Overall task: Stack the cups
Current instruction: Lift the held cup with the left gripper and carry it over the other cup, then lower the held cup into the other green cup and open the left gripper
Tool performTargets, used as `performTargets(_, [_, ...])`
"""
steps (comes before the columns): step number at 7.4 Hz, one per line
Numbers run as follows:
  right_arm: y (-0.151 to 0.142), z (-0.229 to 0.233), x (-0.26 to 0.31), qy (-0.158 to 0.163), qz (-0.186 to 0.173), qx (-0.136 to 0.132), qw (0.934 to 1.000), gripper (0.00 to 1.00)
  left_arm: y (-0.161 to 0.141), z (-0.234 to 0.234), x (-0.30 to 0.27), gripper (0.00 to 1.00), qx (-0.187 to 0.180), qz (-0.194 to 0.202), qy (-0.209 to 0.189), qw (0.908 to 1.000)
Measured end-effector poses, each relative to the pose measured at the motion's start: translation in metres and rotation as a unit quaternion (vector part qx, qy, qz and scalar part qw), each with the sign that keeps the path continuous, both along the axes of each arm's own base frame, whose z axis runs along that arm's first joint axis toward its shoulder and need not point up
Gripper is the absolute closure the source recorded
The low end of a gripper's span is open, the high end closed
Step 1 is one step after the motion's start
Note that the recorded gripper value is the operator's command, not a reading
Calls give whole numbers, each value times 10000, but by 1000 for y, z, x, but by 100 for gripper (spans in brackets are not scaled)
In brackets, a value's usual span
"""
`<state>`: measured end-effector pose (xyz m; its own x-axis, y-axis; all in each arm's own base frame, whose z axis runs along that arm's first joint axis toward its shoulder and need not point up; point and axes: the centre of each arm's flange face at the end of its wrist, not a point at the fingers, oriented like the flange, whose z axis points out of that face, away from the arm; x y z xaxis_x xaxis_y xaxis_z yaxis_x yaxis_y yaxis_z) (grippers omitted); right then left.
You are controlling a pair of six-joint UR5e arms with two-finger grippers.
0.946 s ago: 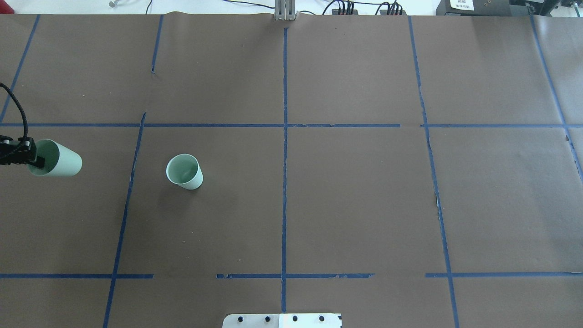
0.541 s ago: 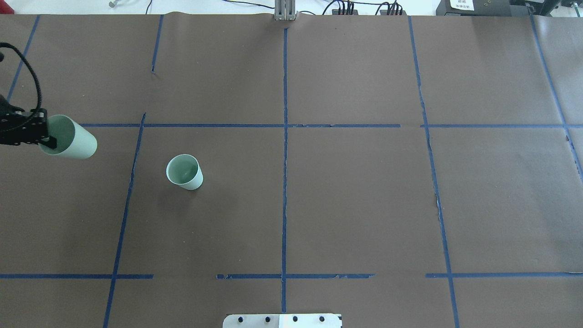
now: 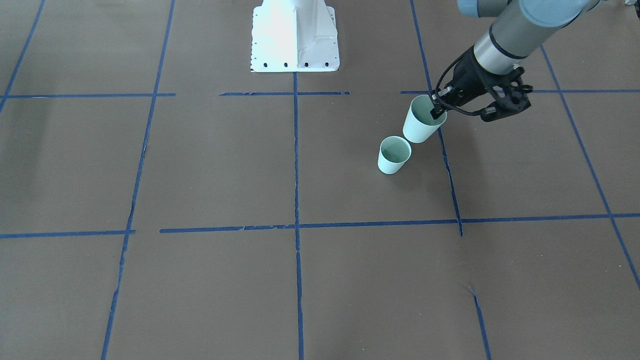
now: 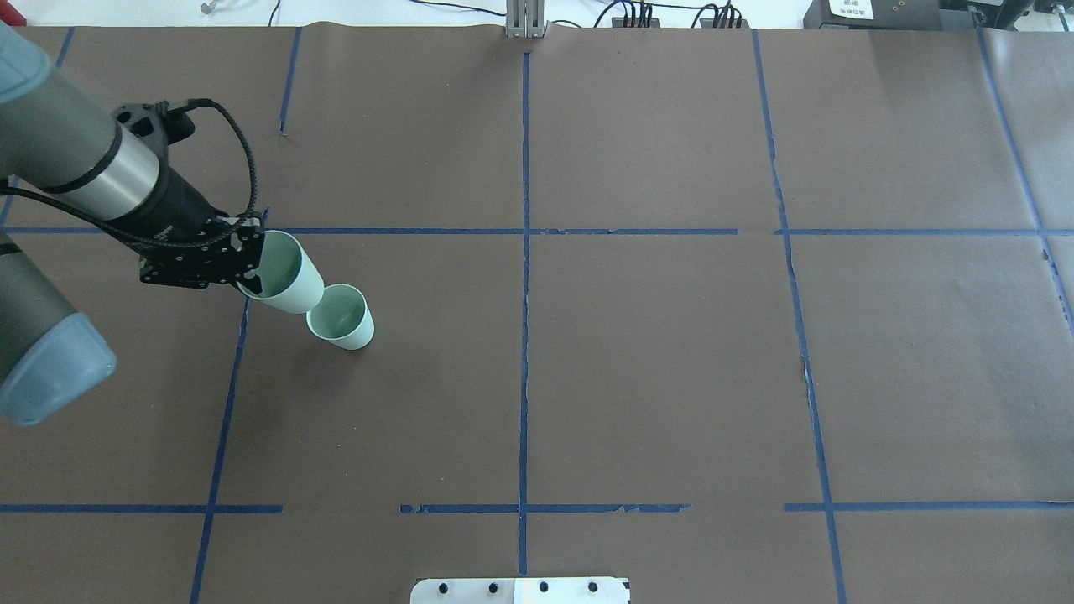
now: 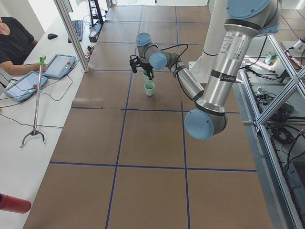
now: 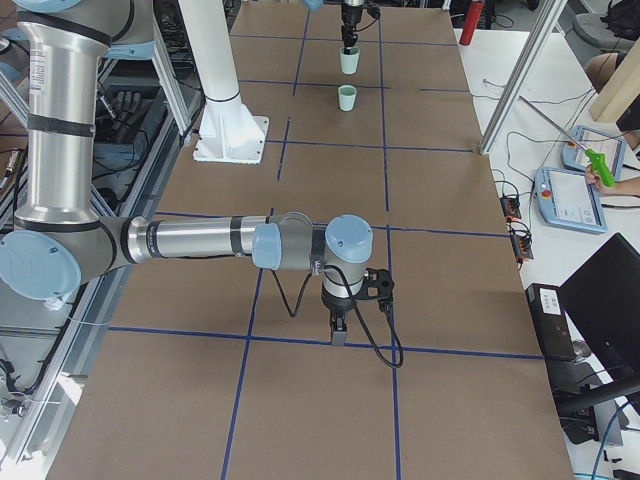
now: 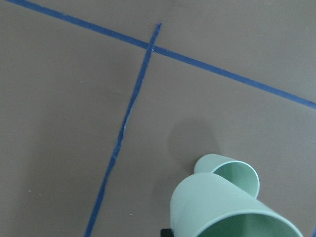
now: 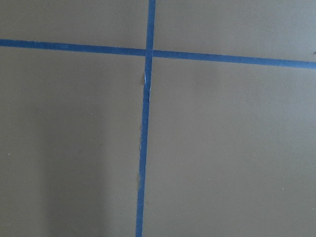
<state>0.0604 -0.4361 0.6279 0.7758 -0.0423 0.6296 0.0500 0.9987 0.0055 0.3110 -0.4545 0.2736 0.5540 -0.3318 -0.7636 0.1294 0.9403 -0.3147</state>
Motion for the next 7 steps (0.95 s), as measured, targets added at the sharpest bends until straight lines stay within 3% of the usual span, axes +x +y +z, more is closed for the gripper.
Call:
performTargets(2, [0,0,0,0,0,-4,10000,0,-11,2,30,100,-63,10,-147,9999])
performTargets(7, [0,0,0,0,0,-3,10000,0,-19,20,43,98,-42,39,-186,9998])
